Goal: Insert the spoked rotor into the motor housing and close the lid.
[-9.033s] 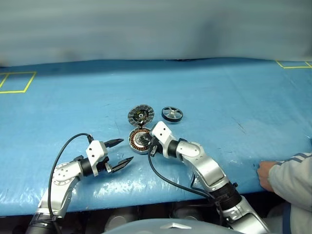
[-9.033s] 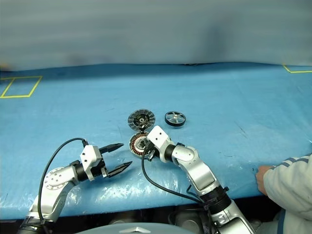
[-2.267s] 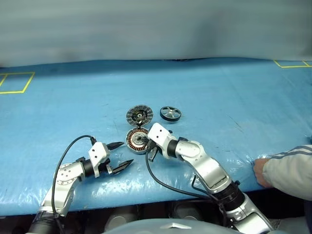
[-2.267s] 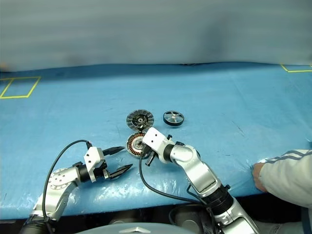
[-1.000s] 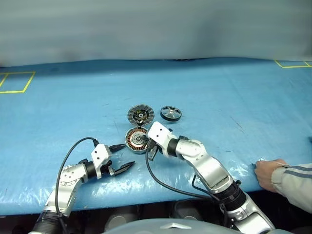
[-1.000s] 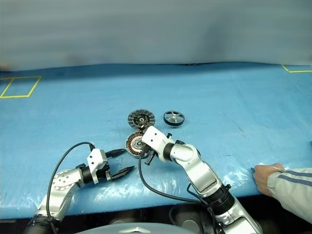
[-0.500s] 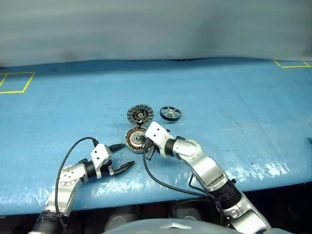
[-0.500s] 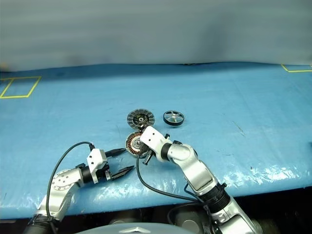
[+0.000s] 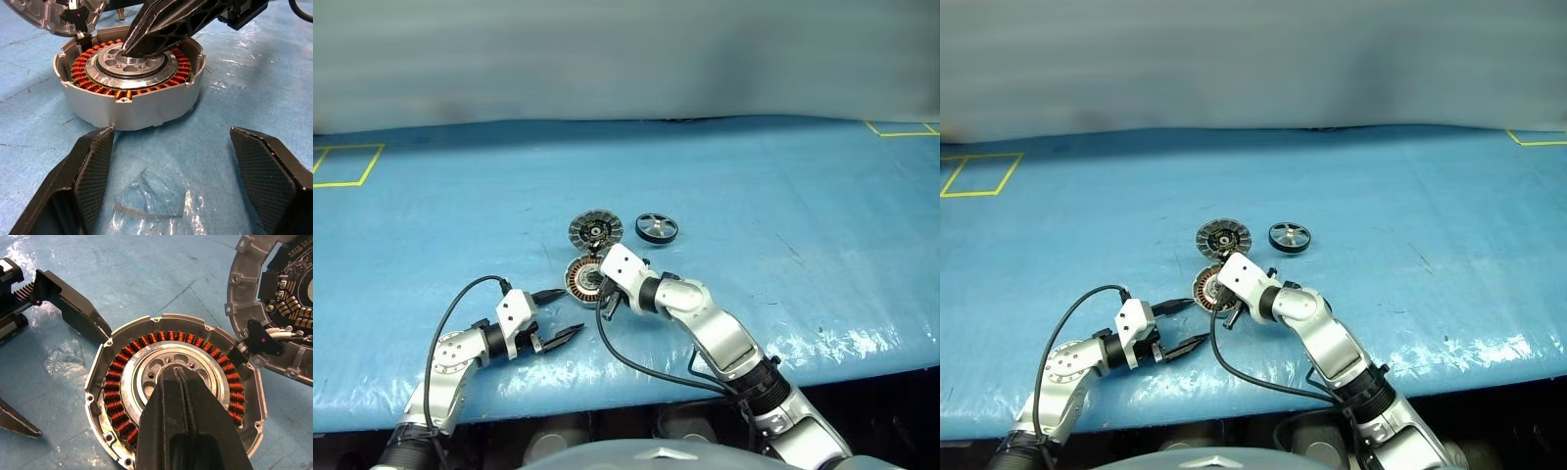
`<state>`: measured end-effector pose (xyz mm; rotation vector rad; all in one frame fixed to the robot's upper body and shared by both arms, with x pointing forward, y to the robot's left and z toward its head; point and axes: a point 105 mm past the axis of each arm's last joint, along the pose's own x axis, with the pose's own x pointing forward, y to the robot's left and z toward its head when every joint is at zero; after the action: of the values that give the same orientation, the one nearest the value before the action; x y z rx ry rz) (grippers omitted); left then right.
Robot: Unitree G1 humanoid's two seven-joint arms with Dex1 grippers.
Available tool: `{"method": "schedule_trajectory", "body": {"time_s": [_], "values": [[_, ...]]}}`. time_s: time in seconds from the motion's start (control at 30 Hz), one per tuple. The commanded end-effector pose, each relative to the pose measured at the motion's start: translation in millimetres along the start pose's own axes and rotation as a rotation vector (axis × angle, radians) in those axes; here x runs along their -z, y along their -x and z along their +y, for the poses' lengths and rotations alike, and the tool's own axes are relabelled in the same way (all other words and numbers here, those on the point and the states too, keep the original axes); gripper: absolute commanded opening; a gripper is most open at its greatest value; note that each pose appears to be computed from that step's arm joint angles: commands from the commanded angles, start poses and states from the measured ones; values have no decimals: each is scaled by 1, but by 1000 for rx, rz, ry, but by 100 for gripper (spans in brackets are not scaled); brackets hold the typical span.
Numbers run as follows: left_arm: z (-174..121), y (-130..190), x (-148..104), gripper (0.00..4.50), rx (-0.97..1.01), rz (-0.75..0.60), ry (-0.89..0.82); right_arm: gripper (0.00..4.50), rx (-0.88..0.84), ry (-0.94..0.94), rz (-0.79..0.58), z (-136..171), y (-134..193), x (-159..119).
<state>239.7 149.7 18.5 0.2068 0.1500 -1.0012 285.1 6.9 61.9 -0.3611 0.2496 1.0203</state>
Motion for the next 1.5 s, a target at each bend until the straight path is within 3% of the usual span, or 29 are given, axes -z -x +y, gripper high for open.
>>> {"method": "schedule_trajectory", "body": {"time_s": [0.03, 0.2, 0.5, 1.07, 1.33, 1.5], "values": [[0, -1, -7, 405, 1, -24, -27, 2, 0, 8, -27, 1, -2, -6], [0, 0, -7, 405, 2, -23, -26, 2, 7, 9, -24, 0, -2, -5], [1, 0, -6, 405, 0, -22, -23, 2, 8, 14, -121, -2, 1, -30], [1, 0, -5, 405, -7, -22, -22, 2, 35, -5, 25, -6, -7, 12], [3, 2, -7, 405, -6, -27, -22, 2, 42, -60, -159, -11, 12, -29], [4, 8, -10, 405, 0, -27, -28, 2, 120, -43, -147, -27, 33, -27]]}}
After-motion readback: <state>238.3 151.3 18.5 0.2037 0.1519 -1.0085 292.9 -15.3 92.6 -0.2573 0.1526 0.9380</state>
